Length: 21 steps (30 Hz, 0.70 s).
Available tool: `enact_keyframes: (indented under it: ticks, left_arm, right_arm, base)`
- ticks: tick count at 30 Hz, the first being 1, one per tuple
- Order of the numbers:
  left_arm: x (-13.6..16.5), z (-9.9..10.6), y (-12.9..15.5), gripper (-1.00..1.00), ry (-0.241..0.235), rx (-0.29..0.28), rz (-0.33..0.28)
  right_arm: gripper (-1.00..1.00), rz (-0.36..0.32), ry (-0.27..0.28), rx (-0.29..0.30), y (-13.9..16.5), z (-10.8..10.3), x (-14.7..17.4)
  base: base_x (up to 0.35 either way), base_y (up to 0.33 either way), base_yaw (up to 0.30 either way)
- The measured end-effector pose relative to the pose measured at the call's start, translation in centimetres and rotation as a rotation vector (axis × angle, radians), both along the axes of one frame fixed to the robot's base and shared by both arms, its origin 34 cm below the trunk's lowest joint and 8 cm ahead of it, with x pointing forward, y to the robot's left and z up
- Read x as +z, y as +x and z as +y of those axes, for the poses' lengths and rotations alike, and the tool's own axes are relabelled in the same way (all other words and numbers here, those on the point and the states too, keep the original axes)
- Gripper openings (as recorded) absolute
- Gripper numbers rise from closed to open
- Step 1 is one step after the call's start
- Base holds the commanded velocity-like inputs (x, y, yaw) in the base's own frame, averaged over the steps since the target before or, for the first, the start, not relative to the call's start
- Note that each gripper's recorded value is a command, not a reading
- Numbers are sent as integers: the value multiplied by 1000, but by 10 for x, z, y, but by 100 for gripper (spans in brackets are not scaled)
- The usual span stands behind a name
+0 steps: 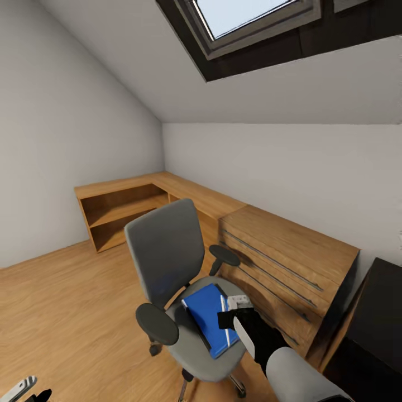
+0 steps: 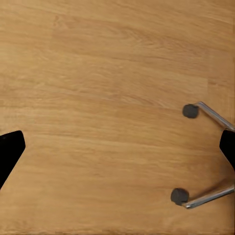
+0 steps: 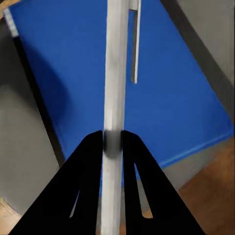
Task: In the bedroom, organize the workspace by keeping the computer under the desk, ensuring the monitor is on the desk, placing the keyboard on the desk next to the monitor, placing the mouse on the desk next to the keyboard, moving the folder from the swivel chair onto the desk next to the mouse, stacking the notebook on top of the folder with the pen on top of the notebook, and positioning the swivel chair next to the desk.
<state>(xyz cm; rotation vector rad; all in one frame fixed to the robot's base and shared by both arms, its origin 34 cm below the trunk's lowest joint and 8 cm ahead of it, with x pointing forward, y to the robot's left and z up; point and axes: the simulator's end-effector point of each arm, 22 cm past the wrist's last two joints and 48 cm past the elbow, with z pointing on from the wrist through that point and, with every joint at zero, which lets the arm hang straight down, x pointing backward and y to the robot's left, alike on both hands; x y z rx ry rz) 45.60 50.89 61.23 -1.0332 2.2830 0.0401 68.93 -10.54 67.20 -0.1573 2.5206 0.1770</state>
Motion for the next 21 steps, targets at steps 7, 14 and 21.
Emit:
enact_keyframes:
  ticks: [7,14,21]
  left_arm:
    - [-15,-4,-27,100,-25,17,75]
    - [-38,-17,-57,100,11,-6,138]
    - [-38,-32,-60,100,65,-69,136]
  right_arm:
    - [-100,-102,-11,-52,10,-8,45]
    - [-100,-165,9,-85,-15,-22,99]
    - [-100,-154,17,-87,-38,-30,134]
  base:
    - [-343,0,0]
    - [-343,0,0]
    - [-343,0,0]
